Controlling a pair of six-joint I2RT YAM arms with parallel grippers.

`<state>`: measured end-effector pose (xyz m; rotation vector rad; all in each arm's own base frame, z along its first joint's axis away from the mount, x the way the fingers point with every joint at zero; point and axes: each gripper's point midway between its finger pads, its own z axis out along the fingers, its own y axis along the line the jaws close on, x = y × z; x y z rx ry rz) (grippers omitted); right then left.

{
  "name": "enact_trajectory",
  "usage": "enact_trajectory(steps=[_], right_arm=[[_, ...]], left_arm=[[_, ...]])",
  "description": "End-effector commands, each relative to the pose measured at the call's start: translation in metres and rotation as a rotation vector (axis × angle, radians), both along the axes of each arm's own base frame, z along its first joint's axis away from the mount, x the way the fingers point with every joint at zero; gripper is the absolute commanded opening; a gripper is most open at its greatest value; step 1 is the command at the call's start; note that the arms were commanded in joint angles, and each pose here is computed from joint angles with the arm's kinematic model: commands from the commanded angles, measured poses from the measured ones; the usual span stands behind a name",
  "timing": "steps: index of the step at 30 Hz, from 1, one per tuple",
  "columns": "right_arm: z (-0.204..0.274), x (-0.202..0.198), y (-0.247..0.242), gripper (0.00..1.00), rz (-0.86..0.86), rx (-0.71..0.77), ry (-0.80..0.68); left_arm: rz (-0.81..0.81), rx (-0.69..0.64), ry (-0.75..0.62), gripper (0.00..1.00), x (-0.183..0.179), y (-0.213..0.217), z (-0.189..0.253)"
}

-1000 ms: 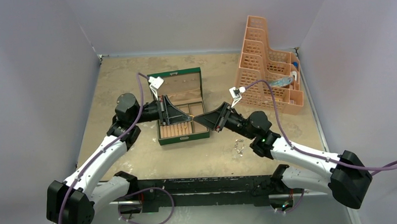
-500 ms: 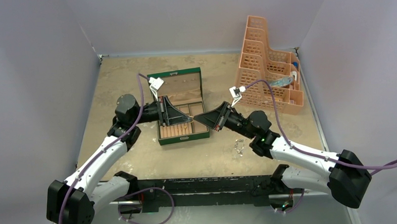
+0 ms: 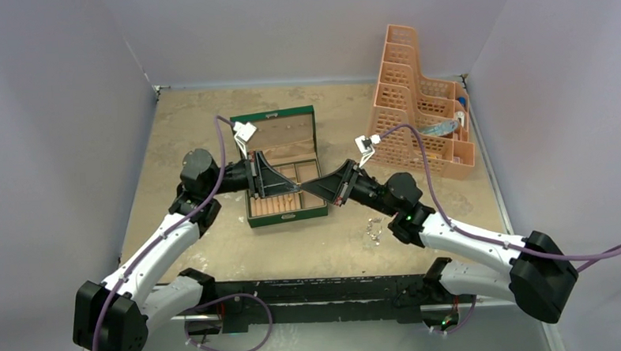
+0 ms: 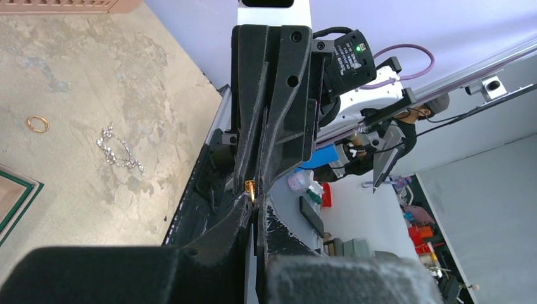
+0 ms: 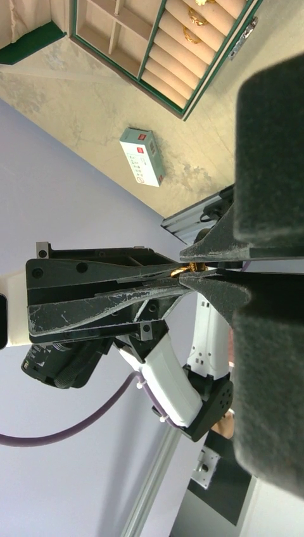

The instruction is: Organize the mixed jewelry

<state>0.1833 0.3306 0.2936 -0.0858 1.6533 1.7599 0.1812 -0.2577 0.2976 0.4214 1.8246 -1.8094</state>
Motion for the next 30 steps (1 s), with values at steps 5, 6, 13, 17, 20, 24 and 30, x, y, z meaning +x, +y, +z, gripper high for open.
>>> enact_trajectory(steps=[5,6,13,17,20,24,30], right_arm=[[0.030,0.004,-0.003,0.00,-0.025,0.034,-0.068],[0.027,0.007,-0.002,0.00,-0.037,0.013,-0.063],[0.003,0.040,0.002,0.00,-0.156,-0.200,-0.019],[-0.026,0.074,0.003,0.00,-0.273,-0.413,0.022],[-0.051,0.086,0.007,0.00,-0.317,-0.542,0.081],[-0.088,0.093,0.013,0.00,-0.378,-0.733,0.168],[-0.131,0.091,0.015,0.00,-0.486,-1.051,0.240]], left_arm=[[0.107,0.034,-0.021,0.14,0.013,0.005,0.000],[0.150,0.058,-0.016,0.17,0.018,0.007,-0.003],[0.592,0.322,0.048,0.45,0.060,0.056,-0.042],[0.849,0.460,0.056,0.50,0.071,0.102,-0.051],[1.038,0.549,0.042,0.53,0.075,0.140,-0.046],[1.192,0.626,-0.014,0.55,0.073,0.176,-0.033],[1.247,0.654,-0.056,0.57,0.070,0.190,-0.025]])
